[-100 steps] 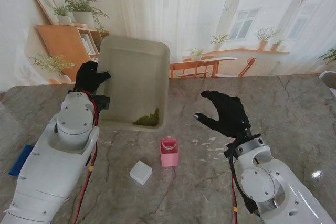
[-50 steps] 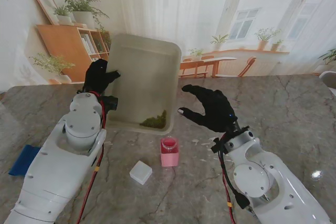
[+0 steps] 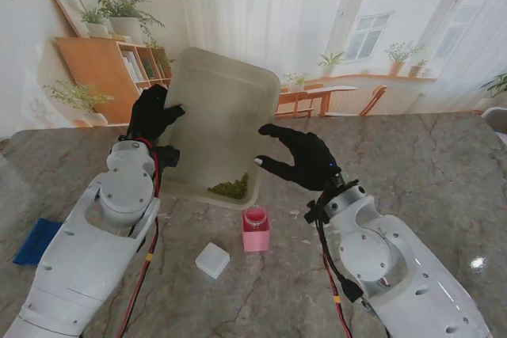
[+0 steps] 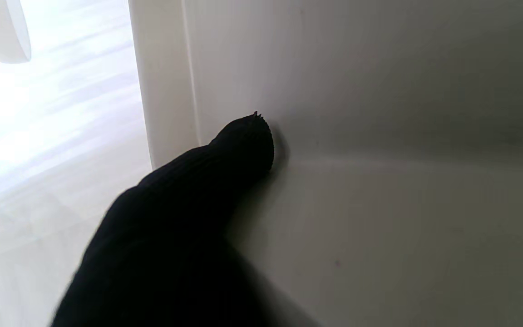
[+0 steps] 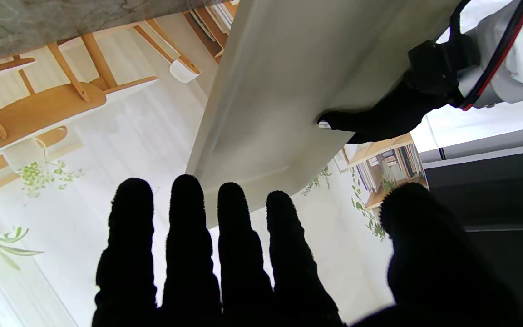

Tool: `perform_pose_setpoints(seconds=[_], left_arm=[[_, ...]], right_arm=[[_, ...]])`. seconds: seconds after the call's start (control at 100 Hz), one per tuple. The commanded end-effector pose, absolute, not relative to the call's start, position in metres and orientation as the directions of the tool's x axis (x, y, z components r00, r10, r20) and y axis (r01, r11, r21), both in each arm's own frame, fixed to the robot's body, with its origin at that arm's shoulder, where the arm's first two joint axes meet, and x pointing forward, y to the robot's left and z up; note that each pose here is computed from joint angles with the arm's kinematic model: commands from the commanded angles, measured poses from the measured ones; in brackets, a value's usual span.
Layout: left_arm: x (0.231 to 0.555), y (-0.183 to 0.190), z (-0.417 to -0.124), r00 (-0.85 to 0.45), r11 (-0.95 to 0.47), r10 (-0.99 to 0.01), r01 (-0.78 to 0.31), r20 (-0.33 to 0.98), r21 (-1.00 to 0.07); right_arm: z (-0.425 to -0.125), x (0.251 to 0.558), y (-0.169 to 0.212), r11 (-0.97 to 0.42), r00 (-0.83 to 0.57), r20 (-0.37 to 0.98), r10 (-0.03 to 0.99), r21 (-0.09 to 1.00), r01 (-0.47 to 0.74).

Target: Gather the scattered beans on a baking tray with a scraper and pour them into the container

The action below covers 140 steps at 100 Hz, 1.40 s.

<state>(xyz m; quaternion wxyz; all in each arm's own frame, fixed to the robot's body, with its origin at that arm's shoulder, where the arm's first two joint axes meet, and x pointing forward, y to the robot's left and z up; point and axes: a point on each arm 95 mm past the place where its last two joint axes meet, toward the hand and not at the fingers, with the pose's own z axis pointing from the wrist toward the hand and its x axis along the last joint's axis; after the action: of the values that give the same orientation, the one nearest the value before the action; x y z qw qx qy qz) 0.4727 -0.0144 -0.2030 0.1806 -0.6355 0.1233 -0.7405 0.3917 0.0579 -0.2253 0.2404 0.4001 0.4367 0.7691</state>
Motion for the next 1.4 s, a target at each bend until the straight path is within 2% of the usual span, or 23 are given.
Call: perform_pose_setpoints(seconds=[0.0,0.9,1.06,1.39], left_arm=[[0.474,-0.018,-0.201,-0.143,-0.911,-0.409,0.112,0.901,-0.396],[0.469,-0.028,-0.201,-0.223,-0.924,-0.380,0.118,0.898,-0.362],[0.468,-0.031,-0.203,-0.249,-0.912,-0.409,0.116,0.878,-0.393],[0.467,-0.041,-0.204,-0.286,-0.918,-0.397,0.123,0.872,-0.378]], right_arm=[[-0.228,0.394,0.059,-0.495,-0.562,0.407,0.720,0.869,-0.004],[-0.232,0.396,0.066,-0.487,-0.573,0.414,0.707,0.873,0.029],[-0.234,0.398,0.065,-0.488,-0.565,0.421,0.710,0.872,0.037],[-0.240,0.398,0.066,-0.497,-0.553,0.438,0.709,0.866,0.050]])
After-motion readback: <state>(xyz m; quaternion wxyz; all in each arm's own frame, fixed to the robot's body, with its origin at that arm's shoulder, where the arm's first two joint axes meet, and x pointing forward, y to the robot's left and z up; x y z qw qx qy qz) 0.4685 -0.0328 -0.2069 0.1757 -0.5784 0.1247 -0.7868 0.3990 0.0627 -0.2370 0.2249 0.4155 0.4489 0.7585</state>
